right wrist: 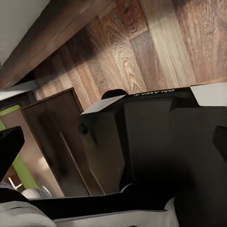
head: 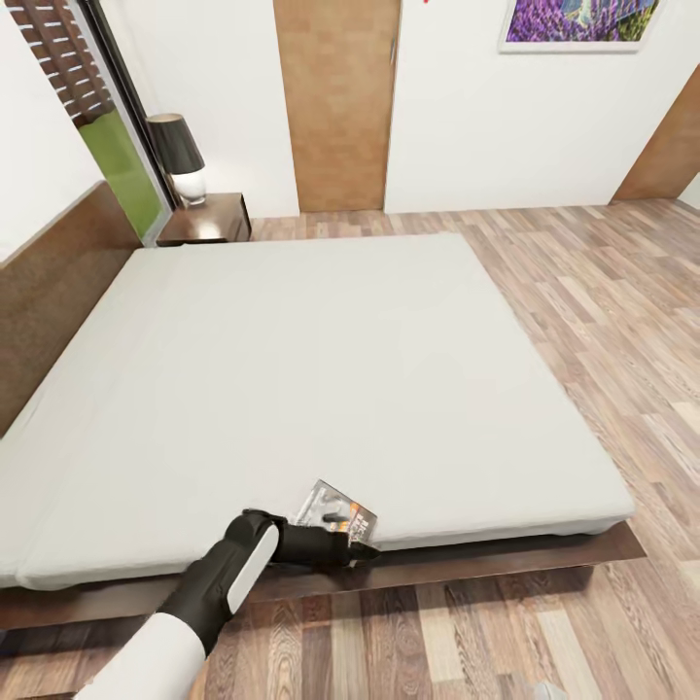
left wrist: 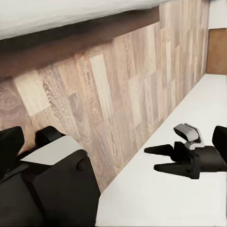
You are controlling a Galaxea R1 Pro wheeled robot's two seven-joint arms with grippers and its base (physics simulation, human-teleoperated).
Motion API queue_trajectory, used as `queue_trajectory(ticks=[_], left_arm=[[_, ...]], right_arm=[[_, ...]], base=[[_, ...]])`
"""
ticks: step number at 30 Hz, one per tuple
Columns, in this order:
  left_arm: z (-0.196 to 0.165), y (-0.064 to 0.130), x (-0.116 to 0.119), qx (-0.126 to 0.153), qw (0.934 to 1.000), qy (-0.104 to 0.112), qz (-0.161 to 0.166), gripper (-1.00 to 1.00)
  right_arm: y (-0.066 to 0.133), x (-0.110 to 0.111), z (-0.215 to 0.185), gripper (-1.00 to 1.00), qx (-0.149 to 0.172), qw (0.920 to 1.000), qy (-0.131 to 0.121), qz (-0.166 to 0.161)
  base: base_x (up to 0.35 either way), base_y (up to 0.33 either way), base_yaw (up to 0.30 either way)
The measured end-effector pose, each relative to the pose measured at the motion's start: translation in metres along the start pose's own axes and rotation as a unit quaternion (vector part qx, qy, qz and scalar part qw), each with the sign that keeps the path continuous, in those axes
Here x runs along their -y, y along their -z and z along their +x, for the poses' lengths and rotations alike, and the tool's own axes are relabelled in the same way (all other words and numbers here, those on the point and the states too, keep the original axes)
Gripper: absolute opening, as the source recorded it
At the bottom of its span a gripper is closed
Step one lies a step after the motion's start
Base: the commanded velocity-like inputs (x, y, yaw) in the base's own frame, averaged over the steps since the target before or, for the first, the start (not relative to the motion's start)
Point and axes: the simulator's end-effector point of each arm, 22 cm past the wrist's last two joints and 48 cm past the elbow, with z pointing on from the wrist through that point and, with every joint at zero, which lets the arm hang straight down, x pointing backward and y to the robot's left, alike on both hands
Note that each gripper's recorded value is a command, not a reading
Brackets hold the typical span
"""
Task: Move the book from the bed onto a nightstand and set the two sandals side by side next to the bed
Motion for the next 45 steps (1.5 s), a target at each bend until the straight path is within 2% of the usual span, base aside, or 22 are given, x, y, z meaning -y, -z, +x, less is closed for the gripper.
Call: queue_trajectory(ticks=[2,3,5,8,11,16,21,24,25,28,31,33,37,39,41,42,43,45], left_arm=[[0.040,-0.003,-0.010,-0.037,0.9993,-0.007,-0.004,1.00],[0.064,-0.002,-0.019,-0.057,0.9981,-0.020,-0.012,1.00],[0.092,0.002,-0.035,-0.069,0.9968,-0.034,-0.019,1.00],[0.122,0.007,-0.058,-0.070,0.9967,-0.034,-0.019,1.00],[0.152,0.010,-0.079,-0.064,0.9976,-0.024,-0.010,1.00],[0.197,0.019,-0.116,-0.039,0.9988,-0.022,-0.016,1.00],[0.212,0.029,-0.137,-0.032,0.9987,-0.019,-0.034,1.00],[0.201,0.040,-0.155,0.013,0.9985,-0.009,-0.051,1.00],[0.190,0.048,-0.165,0.049,0.9968,0.013,-0.062,1.00],[0.180,0.055,-0.173,0.081,0.9937,0.033,-0.071,1.00],[0.177,0.056,-0.175,0.090,0.9925,0.039,-0.073,1.00],[0.177,0.057,-0.176,0.092,0.9922,0.041,-0.073,1.00],[0.177,0.056,-0.176,0.093,0.9921,0.042,-0.073,1.00],[0.176,0.056,-0.175,0.093,0.9921,0.042,-0.073,1.00],[0.176,0.056,-0.175,0.093,0.9921,0.042,-0.073,1.00],[0.176,0.056,-0.175,0.093,0.9921,0.042,-0.073,1.00],[0.176,0.056,-0.175,0.094,0.9921,0.042,-0.073,1.00],[0.176,0.056,-0.175,0.094,0.9921,0.042,-0.073,1.00]], right_arm=[[0.002,-0.001,0.001,1.00,0.000,1.0000,0.000,0.000],[0.003,-0.002,0.001,1.00,0.000,1.0000,0.000,0.000],[0.004,-0.003,0.002,1.00,0.000,1.0000,0.000,0.000],[0.007,-0.005,0.003,1.00,0.000,1.0000,0.000,0.000],[0.009,-0.006,0.004,1.00,0.000,1.0000,0.000,0.000],[0.013,-0.008,0.005,1.00,0.000,1.0000,0.000,0.001],[0.013,-0.008,0.005,1.00,0.000,1.0000,0.000,0.000],[0.013,-0.009,0.005,1.00,0.000,1.0000,0.000,-0.002],[0.014,-0.010,0.004,1.00,0.001,1.0000,0.000,-0.004],[0.015,-0.010,0.004,1.00,0.000,1.0000,0.000,-0.004],[0.024,-0.006,-0.001,1.00,0.004,0.9999,0.007,-0.009],[0.033,-0.008,-0.006,1.00,0.007,0.9996,0.014,-0.023],[0.036,-0.009,-0.010,1.00,0.012,0.9994,0.014,-0.028],[0.036,0.000,-0.012,1.00,0.016,0.9997,0.016,-0.008],[0.038,0.020,-0.015,1.00,0.020,0.9990,0.015,0.036],[0.041,0.036,-0.018,1.00,0.023,0.9971,0.014,0.072],[0.049,0.063,-0.024,1.00,0.036,0.9905,0.007,0.132],[0.056,0.080,-0.034,1.00,0.059,0.9837,-0.008,0.170]], base=[[0.000,0.000,0.000],[0.000,0.000,0.000],[0.000,0.000,0.000],[0.000,0.000,0.000],[0.000,0.000,0.000],[0.000,0.000,0.000],[0.000,0.000,0.000],[0.000,0.000,0.000],[0.000,0.000,0.000],[0.000,0.000,0.000],[0.000,0.000,0.000],[0.000,0.000,0.000],[0.000,0.000,0.000],[0.000,0.000,0.000],[0.000,0.000,0.000],[0.000,0.000,0.000],[0.000,0.000,0.000],[0.000,0.000,0.000]])
